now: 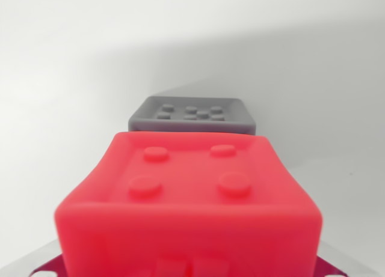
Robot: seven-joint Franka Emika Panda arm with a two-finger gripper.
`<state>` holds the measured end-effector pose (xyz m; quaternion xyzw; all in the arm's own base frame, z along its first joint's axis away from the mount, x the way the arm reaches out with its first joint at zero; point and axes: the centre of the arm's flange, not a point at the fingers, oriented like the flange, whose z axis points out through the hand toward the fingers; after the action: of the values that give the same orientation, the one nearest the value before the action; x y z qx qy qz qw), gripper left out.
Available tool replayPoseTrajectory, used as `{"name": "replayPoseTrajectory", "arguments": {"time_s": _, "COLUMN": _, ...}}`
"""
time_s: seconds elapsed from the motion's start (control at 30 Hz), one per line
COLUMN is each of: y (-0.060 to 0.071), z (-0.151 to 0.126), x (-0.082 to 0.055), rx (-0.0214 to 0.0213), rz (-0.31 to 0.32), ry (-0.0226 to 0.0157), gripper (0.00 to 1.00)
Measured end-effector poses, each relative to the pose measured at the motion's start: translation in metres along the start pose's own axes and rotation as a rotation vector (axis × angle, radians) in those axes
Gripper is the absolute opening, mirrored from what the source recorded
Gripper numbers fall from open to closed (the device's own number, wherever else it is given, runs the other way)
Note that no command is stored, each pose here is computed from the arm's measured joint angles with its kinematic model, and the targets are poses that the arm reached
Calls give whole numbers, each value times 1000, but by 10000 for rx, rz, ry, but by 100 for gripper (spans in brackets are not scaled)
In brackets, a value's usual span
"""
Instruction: Destack cube
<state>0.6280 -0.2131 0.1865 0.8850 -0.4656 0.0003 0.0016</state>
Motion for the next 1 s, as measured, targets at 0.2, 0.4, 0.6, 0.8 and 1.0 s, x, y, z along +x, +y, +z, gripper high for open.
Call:
{"name": "replayPoseTrajectory", "arguments": {"time_s": 0.2, "y": 0, "z": -13, "x": 0, "rx": 13, "rz": 5, "ry": -9, "gripper": 0}}
{"name": "replayPoseTrajectory", "arguments": {"time_s": 0.4, "y": 0, "z": -28, "x": 1, "rx": 39, "rz": 9, "ry": -11, "gripper": 0}}
{"name": "replayPoseTrajectory", "arguments": {"time_s": 0.6, "y": 0, "z": -45, "x": 1, "rx": 61, "rz": 15, "ry": -15, "gripper": 0}}
{"name": "replayPoseTrajectory", "arguments": {"time_s": 0.8, "y": 0, "z": -63, "x": 1, "rx": 91, "rz": 36, "ry": -9, "gripper": 0}}
{"name": "replayPoseTrajectory", "arguments": {"time_s": 1.0, "y": -5, "z": -60, "x": -8, "rx": 47, "rz": 81, "ry": -68, "gripper": 0}}
